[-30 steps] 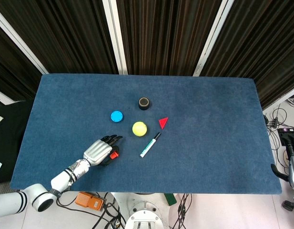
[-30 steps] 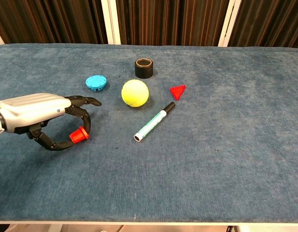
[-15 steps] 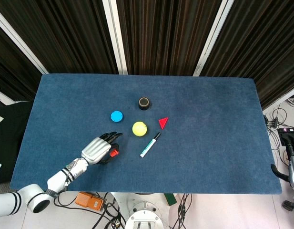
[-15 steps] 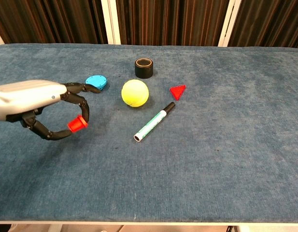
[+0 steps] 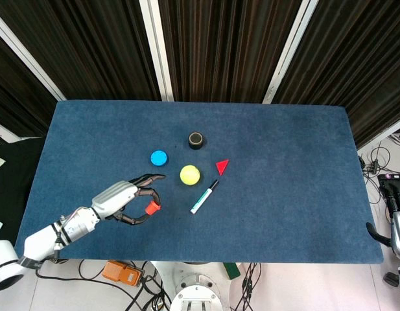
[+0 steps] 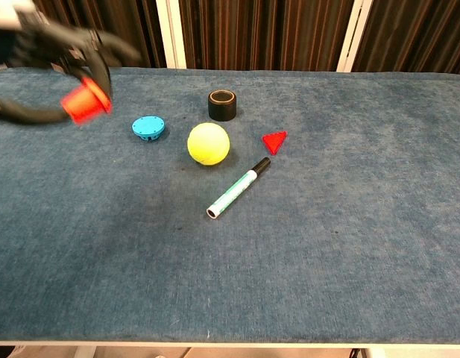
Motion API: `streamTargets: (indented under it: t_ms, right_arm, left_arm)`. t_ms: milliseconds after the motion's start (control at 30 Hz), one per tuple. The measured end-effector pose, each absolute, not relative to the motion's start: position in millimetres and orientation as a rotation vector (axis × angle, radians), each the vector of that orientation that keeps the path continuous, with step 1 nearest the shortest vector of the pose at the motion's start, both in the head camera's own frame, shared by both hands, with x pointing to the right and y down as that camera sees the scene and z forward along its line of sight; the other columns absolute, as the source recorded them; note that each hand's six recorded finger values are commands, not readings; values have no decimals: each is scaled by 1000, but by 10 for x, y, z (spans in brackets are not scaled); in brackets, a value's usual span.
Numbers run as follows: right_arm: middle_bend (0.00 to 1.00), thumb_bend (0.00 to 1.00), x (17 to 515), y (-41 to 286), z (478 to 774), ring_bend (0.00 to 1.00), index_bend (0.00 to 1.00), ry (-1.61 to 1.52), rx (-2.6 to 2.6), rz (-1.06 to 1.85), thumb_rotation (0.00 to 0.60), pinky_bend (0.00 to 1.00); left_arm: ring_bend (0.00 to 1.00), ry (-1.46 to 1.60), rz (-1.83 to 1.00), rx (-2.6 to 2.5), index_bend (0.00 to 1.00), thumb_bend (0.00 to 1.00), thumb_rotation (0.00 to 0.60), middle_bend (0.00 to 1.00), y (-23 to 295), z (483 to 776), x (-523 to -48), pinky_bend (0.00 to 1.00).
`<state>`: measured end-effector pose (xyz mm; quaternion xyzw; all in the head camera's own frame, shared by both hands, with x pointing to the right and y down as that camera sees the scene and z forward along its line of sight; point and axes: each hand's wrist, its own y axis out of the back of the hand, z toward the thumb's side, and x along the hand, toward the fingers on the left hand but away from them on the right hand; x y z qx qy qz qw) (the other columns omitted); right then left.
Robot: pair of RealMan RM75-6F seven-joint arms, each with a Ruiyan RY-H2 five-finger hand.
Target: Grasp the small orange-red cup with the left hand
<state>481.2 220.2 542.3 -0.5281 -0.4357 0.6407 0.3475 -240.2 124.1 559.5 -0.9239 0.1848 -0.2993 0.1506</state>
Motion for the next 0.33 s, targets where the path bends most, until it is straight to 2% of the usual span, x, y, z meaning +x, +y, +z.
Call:
streamTargets:
  t_ms: [200, 333]
  right_arm:
    - [135, 403, 4782, 2198, 5444, 59, 177, -1125, -1379, 1661, 600, 0]
    - [135, 402, 4787, 2201, 5432, 59, 177, -1132, -1378, 1659, 600, 0]
  left_arm:
    - [0, 540, -738, -2682, 447, 424, 600, 42, 1052, 5022, -2329, 178]
    - [0, 556, -679, -2689, 447, 423, 600, 42, 984, 4833, -2270, 178]
